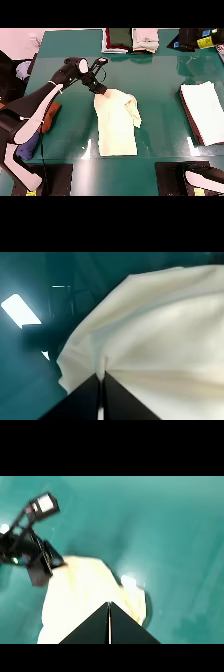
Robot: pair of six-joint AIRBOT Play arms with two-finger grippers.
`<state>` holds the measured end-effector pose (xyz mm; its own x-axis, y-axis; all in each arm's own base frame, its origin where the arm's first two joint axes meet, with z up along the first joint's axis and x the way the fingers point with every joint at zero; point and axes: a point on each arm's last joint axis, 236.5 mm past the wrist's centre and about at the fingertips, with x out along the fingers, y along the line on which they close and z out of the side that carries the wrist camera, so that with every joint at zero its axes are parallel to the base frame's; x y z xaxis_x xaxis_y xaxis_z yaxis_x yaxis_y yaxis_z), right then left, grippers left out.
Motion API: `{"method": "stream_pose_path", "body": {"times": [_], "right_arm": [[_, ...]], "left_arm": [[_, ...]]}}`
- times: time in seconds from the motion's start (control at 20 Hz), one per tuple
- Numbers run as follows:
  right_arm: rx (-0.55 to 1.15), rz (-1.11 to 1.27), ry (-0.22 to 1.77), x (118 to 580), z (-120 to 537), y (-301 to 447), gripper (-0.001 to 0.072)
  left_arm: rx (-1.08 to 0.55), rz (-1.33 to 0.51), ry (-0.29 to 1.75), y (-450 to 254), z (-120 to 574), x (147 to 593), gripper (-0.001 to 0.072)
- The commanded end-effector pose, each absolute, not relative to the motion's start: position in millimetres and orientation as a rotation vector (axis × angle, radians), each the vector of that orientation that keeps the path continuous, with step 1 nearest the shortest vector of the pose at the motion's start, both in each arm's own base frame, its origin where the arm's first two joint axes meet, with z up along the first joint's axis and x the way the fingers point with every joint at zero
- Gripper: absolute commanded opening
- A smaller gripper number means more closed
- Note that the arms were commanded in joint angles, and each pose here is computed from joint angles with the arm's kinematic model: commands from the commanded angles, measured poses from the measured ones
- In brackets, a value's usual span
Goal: Fold the shirts.
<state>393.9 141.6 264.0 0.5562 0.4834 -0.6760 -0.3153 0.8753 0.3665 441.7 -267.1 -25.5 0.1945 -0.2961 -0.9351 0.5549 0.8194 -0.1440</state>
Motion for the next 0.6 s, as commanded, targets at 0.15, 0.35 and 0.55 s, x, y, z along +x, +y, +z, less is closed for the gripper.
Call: {"method": "stream_pose_path", "body": {"times": [0.15,0.35,0.55], "right_arm": [[0.226,0.461,1.104,361,189,143,0.0017],[0.246,0.415,1.242,321,93,160,0.0018],[0.186,0.452,1.474,257,-1,197,0.0519]], "left_arm": [[0.335,-0.448,1.168,-209,25,458,0.0027],[0.301,-0.387,1.242,-170,26,453,0.0027],[0.295,-0.381,1.259,-166,25,451,0.0027]]}}
